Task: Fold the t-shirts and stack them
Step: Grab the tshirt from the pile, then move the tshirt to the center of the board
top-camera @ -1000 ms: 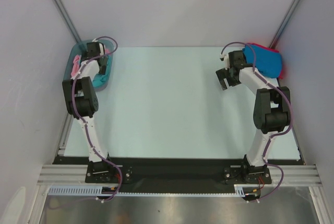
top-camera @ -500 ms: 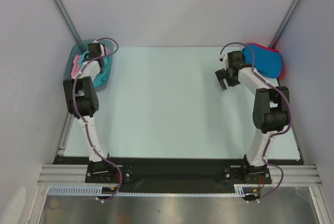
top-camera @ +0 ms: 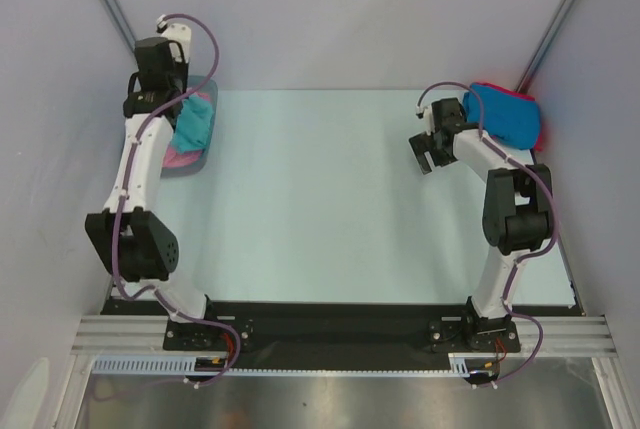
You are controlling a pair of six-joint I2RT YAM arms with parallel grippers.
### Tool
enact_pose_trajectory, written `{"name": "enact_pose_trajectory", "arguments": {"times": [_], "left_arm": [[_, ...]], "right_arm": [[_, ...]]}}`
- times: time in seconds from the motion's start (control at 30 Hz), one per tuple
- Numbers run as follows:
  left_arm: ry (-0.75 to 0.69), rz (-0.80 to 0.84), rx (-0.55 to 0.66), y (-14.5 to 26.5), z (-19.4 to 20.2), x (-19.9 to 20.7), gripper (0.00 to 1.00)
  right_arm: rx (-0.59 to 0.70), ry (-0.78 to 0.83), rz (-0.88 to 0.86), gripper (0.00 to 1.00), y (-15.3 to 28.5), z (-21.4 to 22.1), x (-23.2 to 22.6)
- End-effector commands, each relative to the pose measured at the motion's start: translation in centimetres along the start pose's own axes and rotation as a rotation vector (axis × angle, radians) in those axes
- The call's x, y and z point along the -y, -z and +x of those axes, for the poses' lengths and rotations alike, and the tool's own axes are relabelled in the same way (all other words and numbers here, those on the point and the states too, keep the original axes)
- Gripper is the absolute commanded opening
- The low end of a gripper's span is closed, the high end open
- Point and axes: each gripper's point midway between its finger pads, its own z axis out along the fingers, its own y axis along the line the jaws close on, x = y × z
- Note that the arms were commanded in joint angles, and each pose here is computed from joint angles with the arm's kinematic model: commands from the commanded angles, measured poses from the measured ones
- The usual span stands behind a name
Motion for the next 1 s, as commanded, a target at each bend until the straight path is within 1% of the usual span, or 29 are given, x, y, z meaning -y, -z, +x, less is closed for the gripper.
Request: {"name": "enact_pose_trajectory", "arguments": {"times": [0.0,0.03,0.07,0.13,0.17,0.2,0.23,0.33,0.37,0.4,0.5,0.53,0.6,0.7,0.73,0.77,0.8,0.83,0.87,0.9,0.93,0.97], "left_arm": [[-0.017,0.204,0.084,4.1,-3.5,5.3,0.00],[-0.002,0.234,0.098,4.7,-4.1,6.1,0.00],[-0.005,0.315,0.119,5.7,-4.8,8.2,0.00],[0.006,0.403,0.141,6.9,-5.6,10.8,0.00],[-0.020,0.487,0.157,8.3,-6.0,13.4,0.00],[-0.036,0.521,0.169,9.2,-6.4,14.5,0.00],[-0.069,0.586,0.185,10.7,-6.8,16.8,0.00],[-0.145,0.787,0.217,14.5,-7.1,21.1,0.00],[-0.161,0.839,0.213,15.5,-7.0,21.7,0.00],[-0.174,0.953,0.230,17.2,-7.0,23.1,0.00],[-0.229,1.113,0.246,20.6,-6.7,24.8,0.00],[-0.276,1.185,0.275,22.2,-6.5,26.0,0.00],[-0.326,1.234,0.254,23.3,-5.4,27.0,0.00],[-0.332,1.211,0.198,22.2,-4.0,28.2,0.00],[-0.329,1.176,0.186,21.3,-3.8,28.2,0.06],[-0.334,1.163,0.161,20.6,-3.0,28.5,0.19],[-0.332,1.138,0.151,20.0,-2.8,28.5,0.40],[-0.325,1.109,0.138,19.3,-2.5,28.4,0.74],[-0.325,1.037,0.123,17.8,-2.2,27.9,0.75],[-0.322,1.011,0.120,17.2,-2.1,27.8,0.76],[-0.301,0.967,0.123,16.1,-2.5,27.1,0.85],[-0.300,0.874,0.097,14.4,-2.0,26.1,0.91]], "right_arm": [[0.040,0.005,0.011,1.00,0.0,-1.8,-0.4],[0.038,0.006,0.016,1.00,0.0,-1.8,-0.4],[0.036,0.009,0.015,1.00,-0.1,-1.8,-0.6],[0.031,0.019,0.013,1.00,-0.4,-1.9,-1.1],[0.033,0.024,0.013,1.00,-0.4,-2.0,-1.3],[0.034,0.026,0.014,1.00,-0.4,-2.2,-1.5],[0.035,0.033,0.015,1.00,-0.6,-2.4,-1.8],[0.030,0.041,0.031,1.00,-0.9,-2.6,-1.9],[0.031,0.045,0.033,1.00,-0.9,-2.7,-2.1],[0.029,0.047,0.036,1.00,-0.9,-2.6,-2.2],[0.028,0.051,0.040,1.00,-0.8,-2.3,-2.2],[0.030,0.051,0.040,1.00,-0.9,-2.2,-2.2],[0.027,0.050,0.043,1.00,-0.9,-2.1,-2.2],[0.030,0.049,0.058,1.00,-0.8,-2.2,-2.0],[0.030,0.049,0.069,1.00,-0.7,-2.3,-1.8],[0.035,0.049,0.073,1.00,-0.6,-2.4,-1.6],[0.037,0.049,0.071,1.00,-0.4,-2.3,-1.6],[0.041,0.048,0.073,1.00,-0.3,-2.4,-1.6],[0.040,0.050,0.072,1.00,-0.3,-2.3,-1.6],[0.044,0.050,0.075,1.00,-0.2,-2.3,-1.6],[0.044,0.050,0.078,1.00,-0.1,-2.3,-1.5],[0.045,0.049,0.081,1.00,0.0,-2.3,-1.4]]}}
